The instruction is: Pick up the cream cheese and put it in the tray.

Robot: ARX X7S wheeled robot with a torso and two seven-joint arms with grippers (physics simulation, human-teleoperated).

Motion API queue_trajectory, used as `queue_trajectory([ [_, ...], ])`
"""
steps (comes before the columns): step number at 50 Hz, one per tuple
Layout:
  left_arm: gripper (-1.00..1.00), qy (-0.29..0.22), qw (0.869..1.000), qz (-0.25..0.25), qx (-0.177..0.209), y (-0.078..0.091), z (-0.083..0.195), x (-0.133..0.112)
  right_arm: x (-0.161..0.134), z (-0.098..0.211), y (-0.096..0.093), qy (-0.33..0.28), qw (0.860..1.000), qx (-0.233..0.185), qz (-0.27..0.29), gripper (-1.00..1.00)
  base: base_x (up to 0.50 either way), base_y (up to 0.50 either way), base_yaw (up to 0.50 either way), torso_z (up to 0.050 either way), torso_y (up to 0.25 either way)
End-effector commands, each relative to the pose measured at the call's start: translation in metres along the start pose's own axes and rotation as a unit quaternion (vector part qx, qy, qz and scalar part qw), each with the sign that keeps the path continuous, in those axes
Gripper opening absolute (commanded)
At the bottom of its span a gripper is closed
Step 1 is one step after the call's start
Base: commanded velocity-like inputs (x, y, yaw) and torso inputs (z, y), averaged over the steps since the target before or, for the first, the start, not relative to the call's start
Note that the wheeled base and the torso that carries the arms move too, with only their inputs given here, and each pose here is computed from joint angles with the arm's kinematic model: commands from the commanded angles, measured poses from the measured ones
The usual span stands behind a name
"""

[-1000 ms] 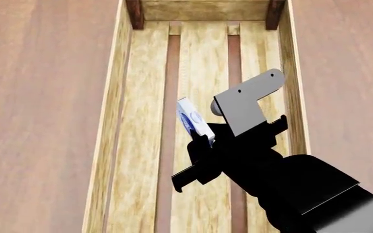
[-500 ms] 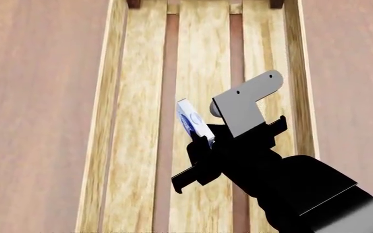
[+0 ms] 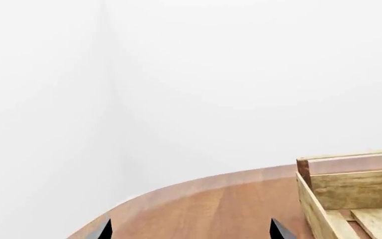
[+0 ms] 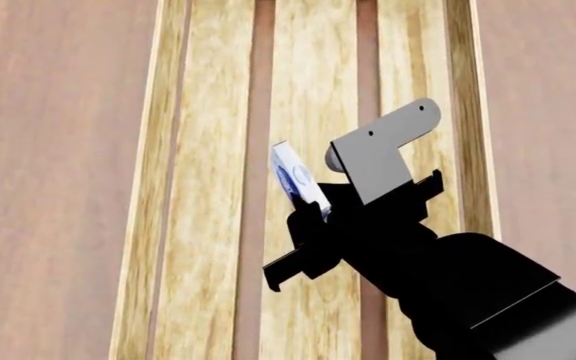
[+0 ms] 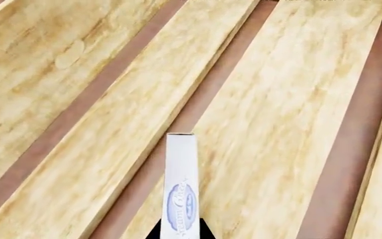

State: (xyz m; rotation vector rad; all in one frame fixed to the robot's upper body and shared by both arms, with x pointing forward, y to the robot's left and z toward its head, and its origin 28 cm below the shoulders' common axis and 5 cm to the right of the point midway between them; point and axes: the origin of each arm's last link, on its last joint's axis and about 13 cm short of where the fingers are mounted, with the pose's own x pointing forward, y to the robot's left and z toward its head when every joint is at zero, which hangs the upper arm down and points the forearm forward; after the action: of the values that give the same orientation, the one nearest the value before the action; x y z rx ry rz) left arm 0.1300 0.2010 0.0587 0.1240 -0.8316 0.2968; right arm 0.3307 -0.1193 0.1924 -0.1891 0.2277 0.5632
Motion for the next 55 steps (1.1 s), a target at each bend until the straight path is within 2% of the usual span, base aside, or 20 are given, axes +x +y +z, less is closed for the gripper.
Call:
queue_trajectory([
  [1, 1.00, 0.000, 1.000, 0.001, -0.014, 0.001, 0.001, 0.000, 0.006, -0.007, 0.001, 0.026, 0.999, -0.027, -0.039, 1.00, 0.00, 0.00, 0.00, 0.000, 0.000],
  [34, 1.00, 0.000, 1.000, 0.000, -0.014, 0.001, 0.000, 0.000, -0.006, -0.003, 0.001, 0.017, 0.998, -0.027, -0.051, 1.00, 0.00, 0.00, 0.00, 0.000, -0.001],
  [47, 1.00, 0.001, 1.000, 0.001, -0.013, 0.001, 0.000, 0.000, -0.027, 0.002, 0.003, -0.002, 0.998, -0.032, -0.061, 1.00, 0.00, 0.00, 0.00, 0.000, 0.000],
  [55, 1.00, 0.002, 1.000, -0.002, -0.012, 0.001, 0.000, 0.000, -0.048, 0.007, 0.013, -0.026, 0.996, -0.040, -0.078, 1.00, 0.00, 0.00, 0.00, 0.000, 0.000],
])
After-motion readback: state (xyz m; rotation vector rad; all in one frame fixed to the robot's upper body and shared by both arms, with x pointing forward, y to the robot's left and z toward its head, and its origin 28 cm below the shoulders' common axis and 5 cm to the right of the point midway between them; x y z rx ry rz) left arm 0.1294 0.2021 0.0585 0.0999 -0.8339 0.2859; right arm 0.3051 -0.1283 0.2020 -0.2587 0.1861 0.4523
